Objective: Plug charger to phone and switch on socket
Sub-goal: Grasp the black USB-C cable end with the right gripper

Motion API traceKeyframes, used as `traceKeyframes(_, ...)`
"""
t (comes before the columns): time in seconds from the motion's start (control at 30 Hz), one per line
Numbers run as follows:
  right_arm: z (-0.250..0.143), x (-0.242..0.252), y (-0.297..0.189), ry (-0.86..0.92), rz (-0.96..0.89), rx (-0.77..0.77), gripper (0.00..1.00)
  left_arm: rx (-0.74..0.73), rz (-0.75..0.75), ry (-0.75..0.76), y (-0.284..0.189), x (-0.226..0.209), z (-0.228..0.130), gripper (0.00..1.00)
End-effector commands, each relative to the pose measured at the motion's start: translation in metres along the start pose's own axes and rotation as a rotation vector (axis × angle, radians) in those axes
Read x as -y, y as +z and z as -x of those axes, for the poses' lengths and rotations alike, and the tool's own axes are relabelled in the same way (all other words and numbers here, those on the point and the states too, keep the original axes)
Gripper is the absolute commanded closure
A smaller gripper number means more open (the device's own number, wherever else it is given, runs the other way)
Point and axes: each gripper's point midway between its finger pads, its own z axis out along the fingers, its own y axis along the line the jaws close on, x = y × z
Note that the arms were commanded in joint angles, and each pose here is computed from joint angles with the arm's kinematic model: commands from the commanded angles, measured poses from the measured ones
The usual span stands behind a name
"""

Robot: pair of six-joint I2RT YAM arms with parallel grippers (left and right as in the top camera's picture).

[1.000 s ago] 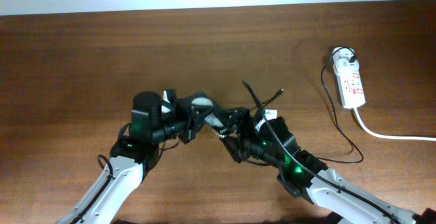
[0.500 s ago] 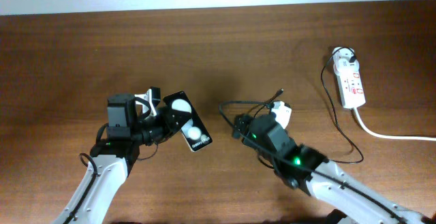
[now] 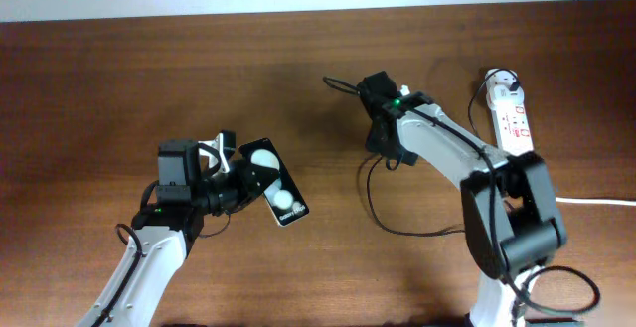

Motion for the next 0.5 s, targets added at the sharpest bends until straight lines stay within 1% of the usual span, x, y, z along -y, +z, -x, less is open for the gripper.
traceKeyframes(0.0, 0.003, -0.008, 0.016, 0.003, 0.01, 0.001, 0.46, -0.002, -0.029, 0.033, -0.002, 0.008, 0.001, 1.0)
traceKeyframes(0.03, 0.004, -0.009, 0.018, 0.009, 0.01, 0.007, 0.48, -0.002, -0.029, 0.034, -0.002, 0.008, 0.001, 1.0)
traceKeyframes(0.13, 0.011, 0.0, 0.027, 0.08, -0.001, 0.001, 0.48, -0.002, -0.029, 0.034, -0.002, 0.008, 0.001, 1.0)
traceKeyframes(0.23, 0.01, 0.007, 0.037, 0.12, 0.026, -0.065, 0.49, -0.002, -0.029, 0.034, -0.002, 0.008, 0.001, 1.0)
traceKeyframes(0.37, -0.012, -0.002, 0.051, 0.111, 0.064, -0.167, 0.61, -0.002, -0.029, 0.033, -0.002, 0.008, 0.001, 1.0)
traceKeyframes(0.47, -0.025, -0.005, 0.053, 0.111, 0.084, -0.236, 0.75, -0.002, -0.029, 0.033, -0.002, 0.008, 0.001, 1.0)
